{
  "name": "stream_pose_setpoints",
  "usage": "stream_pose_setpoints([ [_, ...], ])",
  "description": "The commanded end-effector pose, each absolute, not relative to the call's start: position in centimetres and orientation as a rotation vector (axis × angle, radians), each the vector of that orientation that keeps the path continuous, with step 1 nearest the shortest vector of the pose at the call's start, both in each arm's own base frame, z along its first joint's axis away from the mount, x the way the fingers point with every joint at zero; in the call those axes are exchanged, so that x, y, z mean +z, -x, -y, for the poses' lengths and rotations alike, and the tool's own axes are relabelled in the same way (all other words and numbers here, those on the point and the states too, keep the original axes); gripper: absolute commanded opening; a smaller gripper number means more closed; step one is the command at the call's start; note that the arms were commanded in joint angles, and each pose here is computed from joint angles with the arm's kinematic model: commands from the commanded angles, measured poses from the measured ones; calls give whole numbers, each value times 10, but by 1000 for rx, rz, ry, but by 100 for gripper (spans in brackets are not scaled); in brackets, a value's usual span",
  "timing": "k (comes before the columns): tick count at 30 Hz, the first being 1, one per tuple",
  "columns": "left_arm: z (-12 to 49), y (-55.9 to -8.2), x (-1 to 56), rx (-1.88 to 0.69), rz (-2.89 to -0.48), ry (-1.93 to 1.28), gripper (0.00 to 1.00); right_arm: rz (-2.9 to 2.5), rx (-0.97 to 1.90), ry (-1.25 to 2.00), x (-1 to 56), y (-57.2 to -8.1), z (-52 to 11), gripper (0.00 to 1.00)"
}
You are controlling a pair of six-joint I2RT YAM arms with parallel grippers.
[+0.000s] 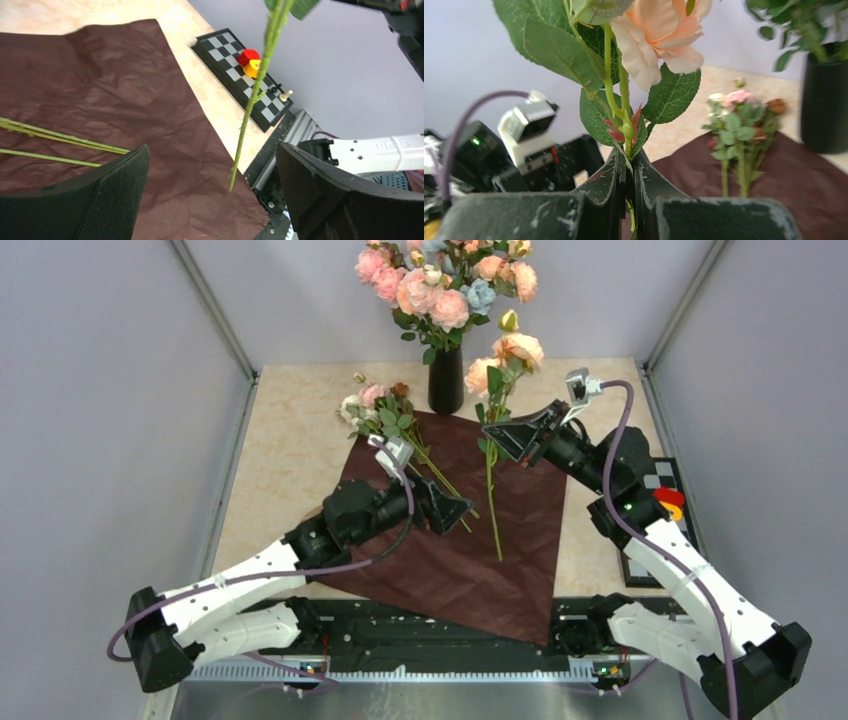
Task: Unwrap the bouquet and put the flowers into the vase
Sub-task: Insert the fake flower into the vase.
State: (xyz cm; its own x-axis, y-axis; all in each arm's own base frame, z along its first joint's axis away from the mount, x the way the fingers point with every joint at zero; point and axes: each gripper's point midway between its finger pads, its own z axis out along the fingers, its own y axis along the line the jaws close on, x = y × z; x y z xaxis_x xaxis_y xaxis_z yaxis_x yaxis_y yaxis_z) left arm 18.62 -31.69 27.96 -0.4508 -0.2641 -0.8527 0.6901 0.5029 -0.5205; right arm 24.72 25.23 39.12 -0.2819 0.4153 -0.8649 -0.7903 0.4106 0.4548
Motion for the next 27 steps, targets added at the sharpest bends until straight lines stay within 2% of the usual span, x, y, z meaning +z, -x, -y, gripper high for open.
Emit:
stream_pose_setpoints([
  [1, 299, -202, 298, -1117, -1754, -442, 99, -1320, 958, 347, 427, -256, -222, 0],
  [7, 251, -251, 282, -869, -1907, -382, 99, -1271, 750, 228, 438, -288, -196, 0],
  [14, 154, -309, 269, -588, -1989, -93, 99, -1156, 674, 132, 460, -335, -179, 0],
  [20, 72, -325, 272, -254, -1955, 97, 99, -1035, 628, 49, 485, -382, -159, 0],
  [27, 43, -322, 268, -63, -1967, 99, 99, -968, 543, 29, 492, -440, -157, 0],
])
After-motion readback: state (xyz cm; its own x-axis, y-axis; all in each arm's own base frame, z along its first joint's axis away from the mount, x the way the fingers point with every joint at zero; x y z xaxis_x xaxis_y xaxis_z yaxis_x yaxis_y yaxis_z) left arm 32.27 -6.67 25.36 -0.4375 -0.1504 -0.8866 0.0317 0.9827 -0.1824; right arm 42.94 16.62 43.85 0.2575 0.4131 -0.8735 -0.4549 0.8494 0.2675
